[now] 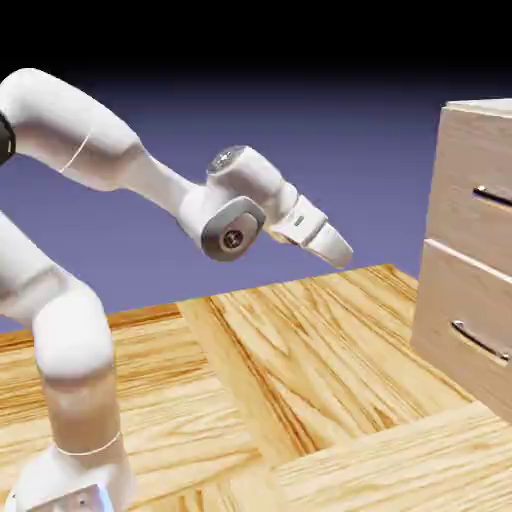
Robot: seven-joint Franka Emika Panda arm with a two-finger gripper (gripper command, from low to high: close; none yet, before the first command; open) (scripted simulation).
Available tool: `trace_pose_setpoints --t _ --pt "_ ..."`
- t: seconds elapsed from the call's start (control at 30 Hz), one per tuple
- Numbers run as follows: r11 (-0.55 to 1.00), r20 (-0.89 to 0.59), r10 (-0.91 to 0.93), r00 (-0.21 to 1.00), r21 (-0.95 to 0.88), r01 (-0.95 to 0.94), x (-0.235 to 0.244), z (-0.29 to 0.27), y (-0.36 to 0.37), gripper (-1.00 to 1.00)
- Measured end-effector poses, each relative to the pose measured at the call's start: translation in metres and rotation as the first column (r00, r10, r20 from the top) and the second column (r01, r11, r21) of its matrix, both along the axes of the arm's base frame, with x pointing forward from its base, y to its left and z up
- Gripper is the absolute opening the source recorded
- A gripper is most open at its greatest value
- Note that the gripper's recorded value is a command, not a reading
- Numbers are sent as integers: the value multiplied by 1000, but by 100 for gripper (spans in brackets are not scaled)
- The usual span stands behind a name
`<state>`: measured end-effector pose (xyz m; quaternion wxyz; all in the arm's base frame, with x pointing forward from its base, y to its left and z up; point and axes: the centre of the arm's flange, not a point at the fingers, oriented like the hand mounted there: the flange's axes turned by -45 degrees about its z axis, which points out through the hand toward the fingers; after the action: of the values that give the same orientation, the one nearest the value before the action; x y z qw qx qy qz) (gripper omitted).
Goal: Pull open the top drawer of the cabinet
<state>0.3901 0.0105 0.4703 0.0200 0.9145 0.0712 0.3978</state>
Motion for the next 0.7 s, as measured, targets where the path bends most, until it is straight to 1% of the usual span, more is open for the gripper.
trace_pose_setpoints --t 0.07,0.17,0.33,0.5,0.7 --pt "988 35 118 992 -103 -114 0 20 9 0" --pt "928 68 287 956 -267 -259 -1 49 20 0" --pt "736 67 526 848 -535 -414 -8 96 34 0" --pt "468 2 695 719 -761 -450 -19 138 39 0" --pt "106 -138 797 589 -927 -360 -31 182 33 0"
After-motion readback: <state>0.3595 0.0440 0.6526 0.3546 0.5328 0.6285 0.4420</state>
